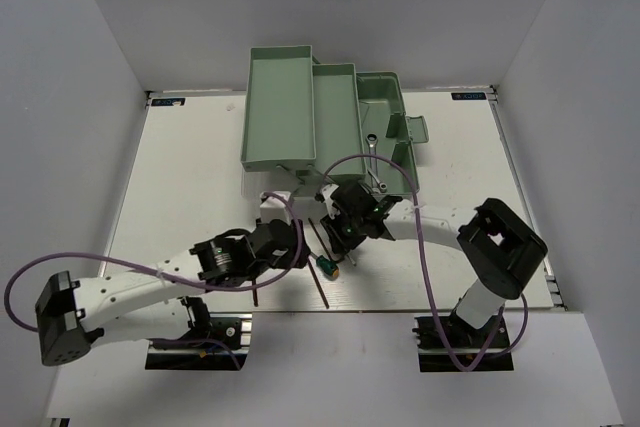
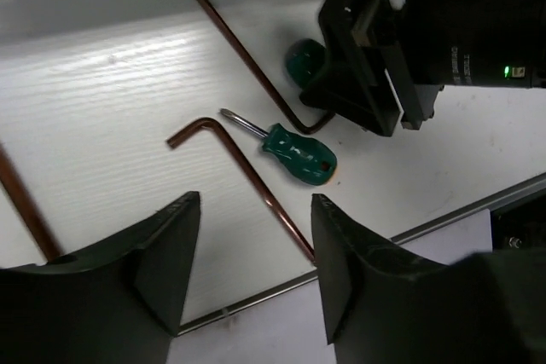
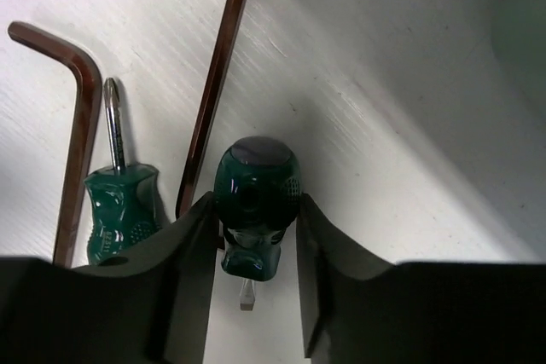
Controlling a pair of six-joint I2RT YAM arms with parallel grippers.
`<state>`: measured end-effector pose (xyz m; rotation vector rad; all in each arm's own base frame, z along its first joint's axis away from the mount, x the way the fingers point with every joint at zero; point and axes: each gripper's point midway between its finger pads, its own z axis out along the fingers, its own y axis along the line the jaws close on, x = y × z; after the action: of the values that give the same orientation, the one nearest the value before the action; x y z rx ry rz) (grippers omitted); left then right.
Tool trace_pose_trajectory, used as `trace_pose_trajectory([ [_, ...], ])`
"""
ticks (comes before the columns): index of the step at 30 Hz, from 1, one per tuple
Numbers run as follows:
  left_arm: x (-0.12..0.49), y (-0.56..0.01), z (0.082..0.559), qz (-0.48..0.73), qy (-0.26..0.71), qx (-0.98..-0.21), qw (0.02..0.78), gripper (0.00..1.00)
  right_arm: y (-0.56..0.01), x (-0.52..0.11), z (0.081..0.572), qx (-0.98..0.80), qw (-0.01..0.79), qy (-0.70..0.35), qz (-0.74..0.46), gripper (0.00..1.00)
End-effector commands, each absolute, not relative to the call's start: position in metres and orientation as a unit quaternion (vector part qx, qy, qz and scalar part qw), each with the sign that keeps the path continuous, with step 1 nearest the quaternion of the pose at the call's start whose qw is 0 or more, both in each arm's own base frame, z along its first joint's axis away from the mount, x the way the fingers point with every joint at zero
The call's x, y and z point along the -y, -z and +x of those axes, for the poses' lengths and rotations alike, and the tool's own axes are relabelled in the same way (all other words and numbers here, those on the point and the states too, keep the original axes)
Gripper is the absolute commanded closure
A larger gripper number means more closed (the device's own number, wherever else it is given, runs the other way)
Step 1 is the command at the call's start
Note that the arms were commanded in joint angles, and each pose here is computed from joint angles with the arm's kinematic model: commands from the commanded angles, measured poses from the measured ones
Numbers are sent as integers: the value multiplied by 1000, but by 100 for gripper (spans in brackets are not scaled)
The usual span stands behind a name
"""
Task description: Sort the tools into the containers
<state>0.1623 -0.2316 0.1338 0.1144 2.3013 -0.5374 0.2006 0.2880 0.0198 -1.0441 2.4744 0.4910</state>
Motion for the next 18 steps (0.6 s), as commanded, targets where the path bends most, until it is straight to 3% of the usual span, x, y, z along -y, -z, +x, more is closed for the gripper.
trace_pose_trajectory([
  [1,262,-127,156,73,241,-896,366,37,-13,-283,202,-889,213,-158,-374,71],
  [3,270,-117,153,81,233,-901,356,42,-12,-274,197,-888,207,-152,-381,86],
  [7,280,-109,147,75,231,-904,353,45,-47,-265,197,-868,248,-156,-400,99],
  [10,289,-104,141,79,229,-908,343,39,-74,-265,179,-845,229,-191,-443,100],
  [14,303,-103,137,87,228,-910,335,39,-117,-268,153,-793,199,-248,-519,100],
  [18,302,-93,131,33,188,-931,311,47,-157,-264,178,-782,266,-203,-526,100],
])
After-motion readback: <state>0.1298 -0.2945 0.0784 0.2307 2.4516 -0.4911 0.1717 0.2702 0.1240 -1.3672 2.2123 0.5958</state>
